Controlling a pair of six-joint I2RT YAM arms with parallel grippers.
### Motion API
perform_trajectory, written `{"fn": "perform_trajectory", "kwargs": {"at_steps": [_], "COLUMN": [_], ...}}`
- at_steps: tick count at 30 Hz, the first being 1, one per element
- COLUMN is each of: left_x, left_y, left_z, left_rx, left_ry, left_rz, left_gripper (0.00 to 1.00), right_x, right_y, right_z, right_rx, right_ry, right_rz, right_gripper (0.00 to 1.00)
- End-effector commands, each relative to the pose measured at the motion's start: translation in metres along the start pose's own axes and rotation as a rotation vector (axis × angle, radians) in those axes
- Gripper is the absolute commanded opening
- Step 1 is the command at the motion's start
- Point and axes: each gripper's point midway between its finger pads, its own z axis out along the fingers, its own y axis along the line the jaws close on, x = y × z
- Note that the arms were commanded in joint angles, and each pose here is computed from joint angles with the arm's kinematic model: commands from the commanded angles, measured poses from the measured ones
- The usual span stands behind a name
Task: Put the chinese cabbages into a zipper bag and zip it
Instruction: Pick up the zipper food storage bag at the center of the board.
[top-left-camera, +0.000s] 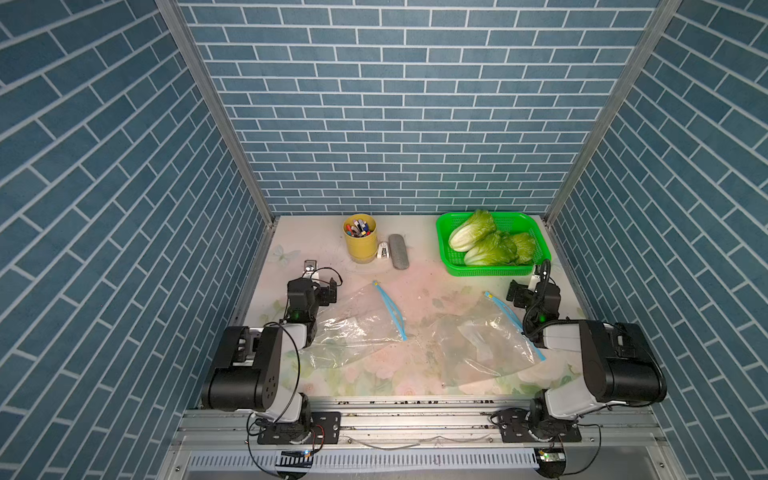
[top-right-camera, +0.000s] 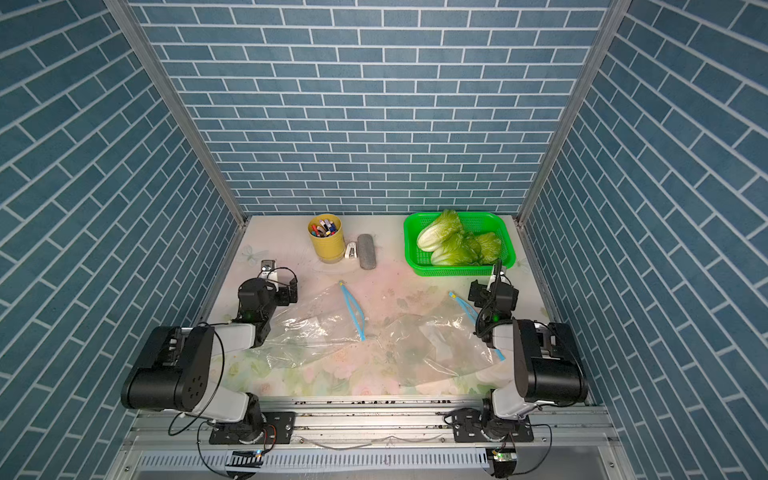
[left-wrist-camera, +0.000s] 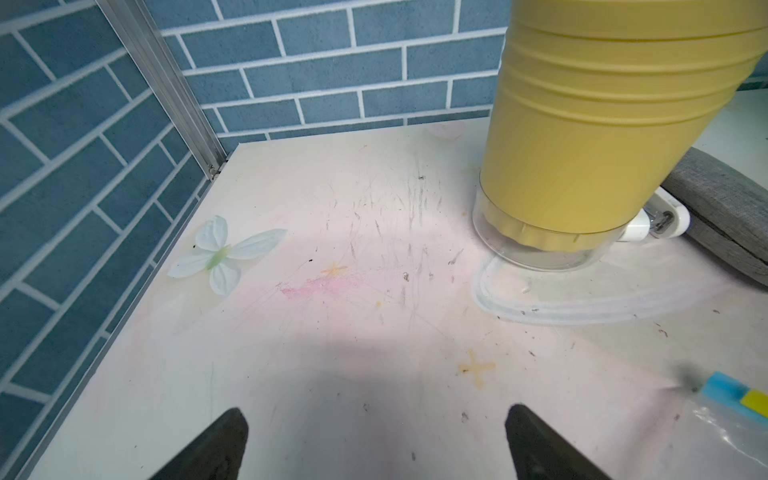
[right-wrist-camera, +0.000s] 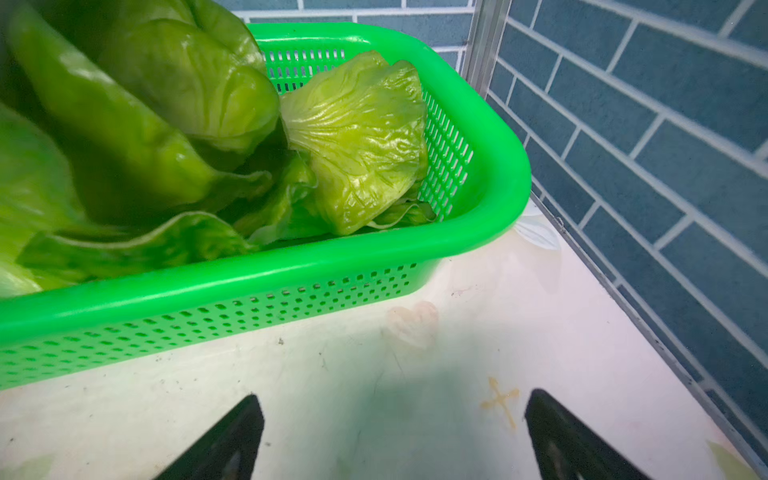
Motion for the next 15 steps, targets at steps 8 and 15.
{"fn": "perform_trajectory", "kwargs": {"at_steps": [8, 15], "left_x": [0.0038, 0.0040], "left_y": [0.0004, 0.0006], "left_z": [0.0017, 0.0014], "left_rx": [0.002, 0.001], "left_ry": [0.019, 0.019], "left_rz": [0.008, 0.008], "left_gripper": [0.99, 0.99], "right_x": [-0.0046, -0.0047], "right_y": [0.0000, -0.0002], "right_z": [0.0011, 0.0010], "right_rx": [-0.004, -0.003], "right_ry": [-0.018, -0.019], "right_rz": [-0.007, -0.007], "right_gripper": [0.99, 0.99]}}
